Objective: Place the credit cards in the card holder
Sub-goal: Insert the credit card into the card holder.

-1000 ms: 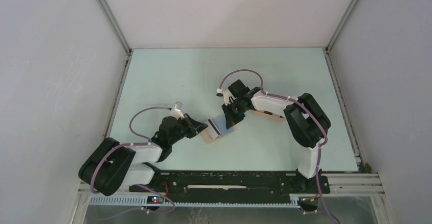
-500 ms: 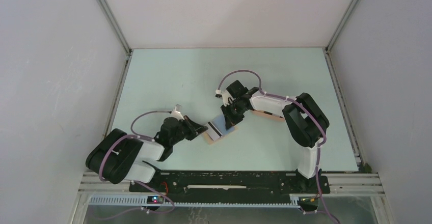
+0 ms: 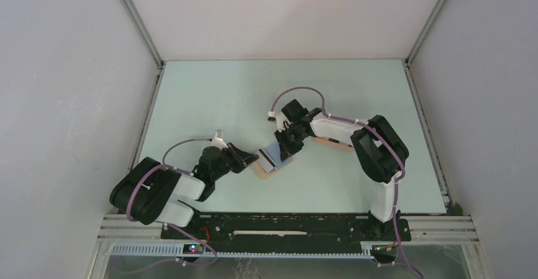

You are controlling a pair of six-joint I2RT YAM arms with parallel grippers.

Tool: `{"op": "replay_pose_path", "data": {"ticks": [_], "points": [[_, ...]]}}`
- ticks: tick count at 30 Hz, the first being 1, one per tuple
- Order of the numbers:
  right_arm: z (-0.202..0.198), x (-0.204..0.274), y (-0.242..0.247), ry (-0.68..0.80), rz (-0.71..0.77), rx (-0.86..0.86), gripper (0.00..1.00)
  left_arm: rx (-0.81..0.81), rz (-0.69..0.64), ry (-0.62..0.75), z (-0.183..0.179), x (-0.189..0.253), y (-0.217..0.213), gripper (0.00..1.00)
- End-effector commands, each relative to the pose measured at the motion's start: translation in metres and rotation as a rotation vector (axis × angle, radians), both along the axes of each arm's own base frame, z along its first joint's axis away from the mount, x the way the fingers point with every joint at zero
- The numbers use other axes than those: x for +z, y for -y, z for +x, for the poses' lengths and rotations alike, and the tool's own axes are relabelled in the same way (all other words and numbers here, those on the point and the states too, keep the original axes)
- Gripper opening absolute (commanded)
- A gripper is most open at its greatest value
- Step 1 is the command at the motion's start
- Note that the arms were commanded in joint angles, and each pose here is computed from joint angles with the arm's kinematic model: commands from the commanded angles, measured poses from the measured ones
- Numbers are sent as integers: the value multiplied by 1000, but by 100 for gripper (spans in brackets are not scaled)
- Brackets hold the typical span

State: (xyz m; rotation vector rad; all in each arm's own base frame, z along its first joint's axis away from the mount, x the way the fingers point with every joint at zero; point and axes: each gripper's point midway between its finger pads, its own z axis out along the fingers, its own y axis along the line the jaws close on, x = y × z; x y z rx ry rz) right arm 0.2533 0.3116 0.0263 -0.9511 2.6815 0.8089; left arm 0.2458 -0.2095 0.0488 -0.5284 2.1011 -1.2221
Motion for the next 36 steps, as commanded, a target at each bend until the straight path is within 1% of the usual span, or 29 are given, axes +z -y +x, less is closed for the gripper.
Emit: {"op": "replay_pose_path", "data": {"ticks": [1, 5, 13, 24, 36], "points": [[4, 5, -7, 25, 2, 15, 10, 20, -48, 33, 5, 12, -1, 0], [4, 5, -7, 26, 0, 16, 10, 8, -69, 33, 6, 13, 3, 0], [5, 6, -7, 29, 1, 15, 10, 21, -81, 6, 9, 2, 5, 0], [4, 5, -7, 24, 0, 17, 10, 42, -54, -33, 3, -14, -2, 0], [3, 5, -7, 24, -2, 18, 10, 34, -55, -80, -1, -23, -1, 0]]}}
